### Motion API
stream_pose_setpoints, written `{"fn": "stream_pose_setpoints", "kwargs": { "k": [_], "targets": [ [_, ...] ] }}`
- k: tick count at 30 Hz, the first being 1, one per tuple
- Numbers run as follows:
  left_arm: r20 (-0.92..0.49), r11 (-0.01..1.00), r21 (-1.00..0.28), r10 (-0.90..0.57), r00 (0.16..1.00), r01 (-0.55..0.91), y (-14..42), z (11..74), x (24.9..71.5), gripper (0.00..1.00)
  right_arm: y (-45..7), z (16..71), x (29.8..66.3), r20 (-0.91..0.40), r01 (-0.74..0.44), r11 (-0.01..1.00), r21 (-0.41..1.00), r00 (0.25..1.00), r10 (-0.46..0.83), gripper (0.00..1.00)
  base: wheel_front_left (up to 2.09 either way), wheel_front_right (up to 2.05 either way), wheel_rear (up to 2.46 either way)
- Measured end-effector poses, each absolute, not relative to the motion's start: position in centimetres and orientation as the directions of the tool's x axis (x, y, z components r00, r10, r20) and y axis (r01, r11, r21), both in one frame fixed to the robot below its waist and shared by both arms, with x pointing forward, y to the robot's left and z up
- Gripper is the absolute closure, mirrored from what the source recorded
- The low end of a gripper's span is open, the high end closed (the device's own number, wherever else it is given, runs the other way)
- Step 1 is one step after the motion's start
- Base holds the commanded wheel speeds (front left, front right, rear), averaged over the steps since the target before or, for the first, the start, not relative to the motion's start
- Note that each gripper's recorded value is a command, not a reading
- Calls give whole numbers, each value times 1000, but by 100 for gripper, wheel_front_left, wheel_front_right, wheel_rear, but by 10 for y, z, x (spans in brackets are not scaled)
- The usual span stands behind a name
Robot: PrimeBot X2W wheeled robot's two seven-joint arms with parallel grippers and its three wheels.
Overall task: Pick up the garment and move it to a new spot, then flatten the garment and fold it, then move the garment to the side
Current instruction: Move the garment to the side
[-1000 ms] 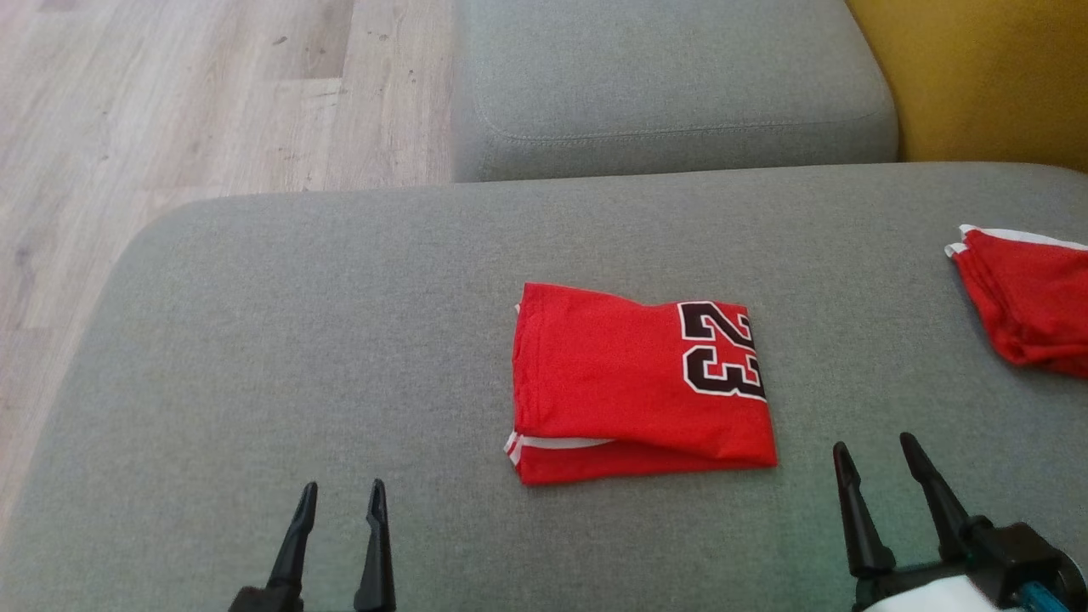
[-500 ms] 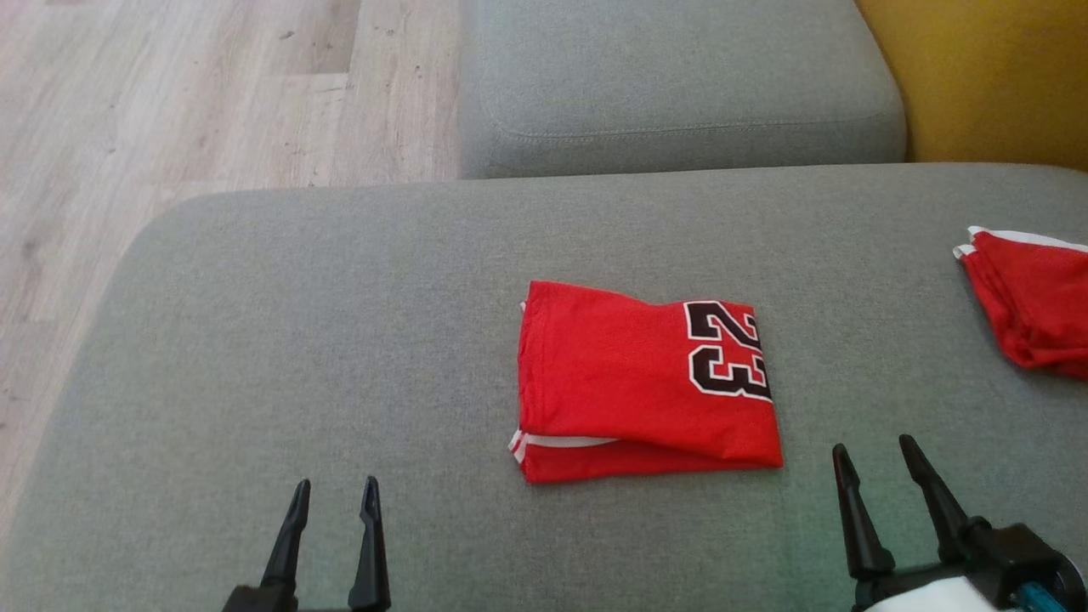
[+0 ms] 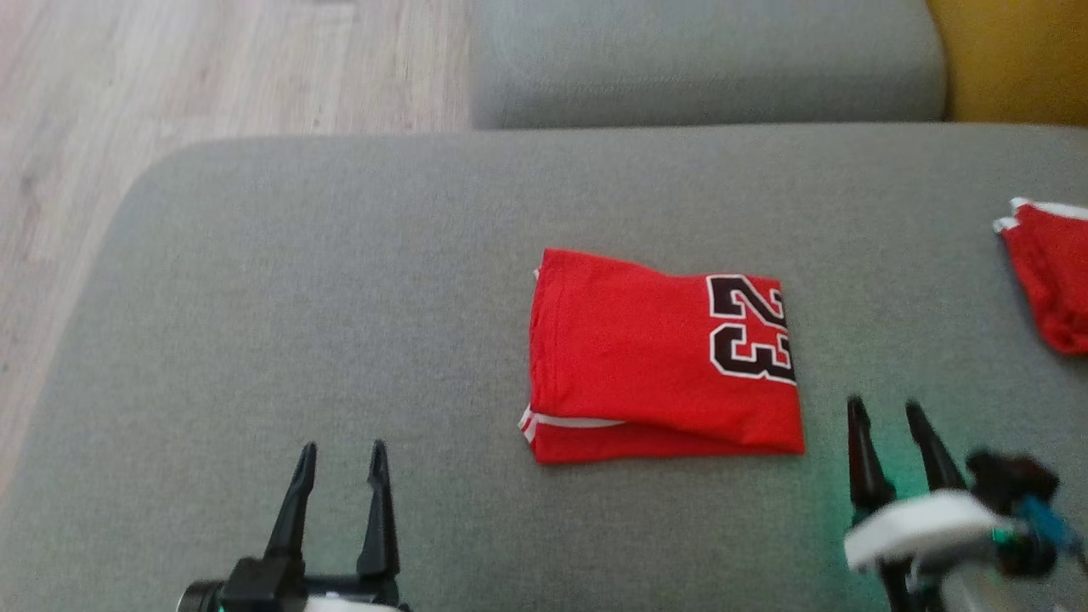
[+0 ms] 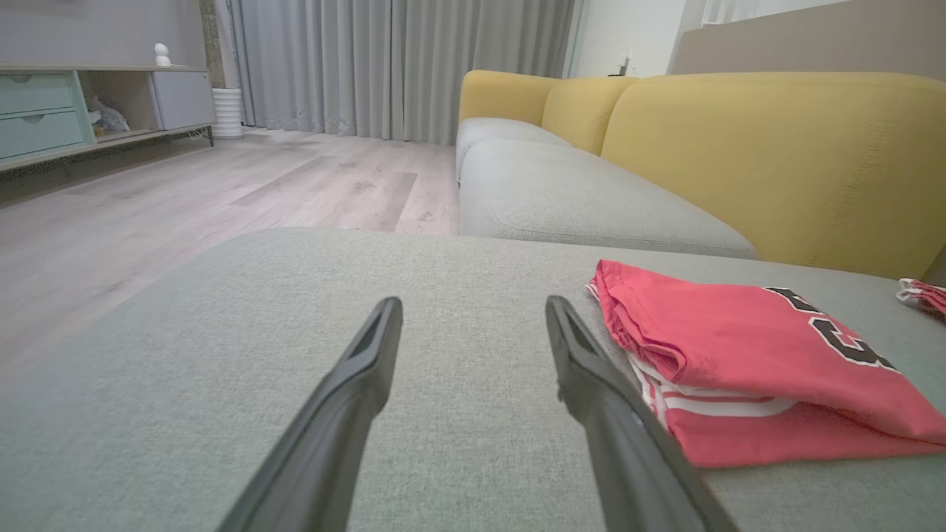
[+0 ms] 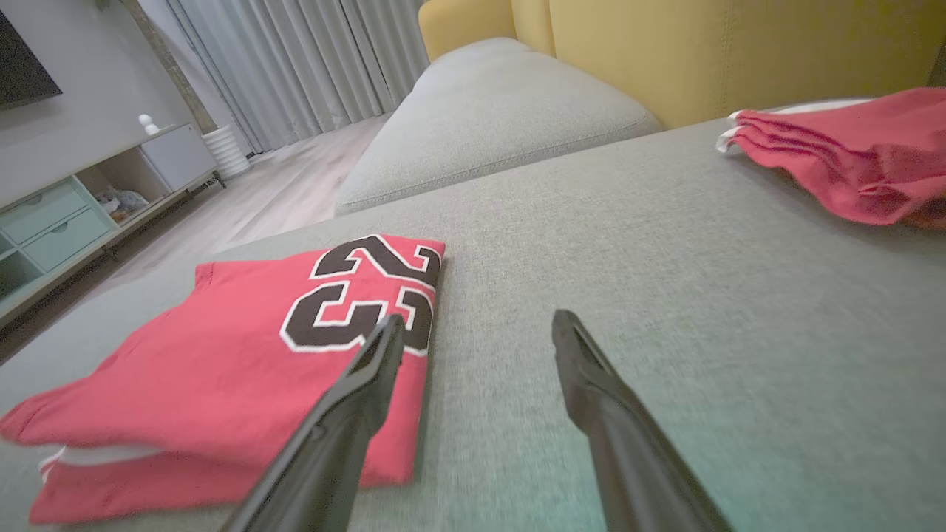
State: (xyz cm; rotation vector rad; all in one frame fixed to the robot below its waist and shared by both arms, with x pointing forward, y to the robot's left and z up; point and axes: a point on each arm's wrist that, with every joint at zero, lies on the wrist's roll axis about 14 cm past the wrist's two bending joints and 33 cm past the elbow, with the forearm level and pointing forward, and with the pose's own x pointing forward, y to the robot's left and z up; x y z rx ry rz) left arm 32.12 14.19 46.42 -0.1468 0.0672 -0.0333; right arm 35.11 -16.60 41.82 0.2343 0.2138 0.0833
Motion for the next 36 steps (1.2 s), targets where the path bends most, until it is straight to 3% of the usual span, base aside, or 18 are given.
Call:
{"fn": "stream_pose_setpoints", "kwargs": {
  "k": [8,14,16,18,26,36],
  "targets": [
    [-66,989,-146,-41,997,31,137,464,349,0,-161,398,418,-310,-62,966,250,940,140,0,0,0,0],
    [-103,990,-141,-6,995,-8,146,453,356,0,-134,364,428,-414,-106,959,261,886,211,1,0,0,0],
    [-115,990,-139,1,993,-18,148,449,355,0,-126,363,433,-413,-120,952,281,880,233,39,0,0,0],
    [-123,990,-138,7,992,-24,149,447,356,0,-119,364,436,-409,-138,947,290,876,254,100,0,0,0],
    [-120,989,-143,-47,992,30,132,445,369,0,-144,367,431,-396,-144,961,237,889,231,100,0,0,0],
    [-96,979,-145,-156,983,142,98,441,408,0,-294,426,473,-289,-3,997,-75,957,-19,100,0,0,0]
  ]
}}
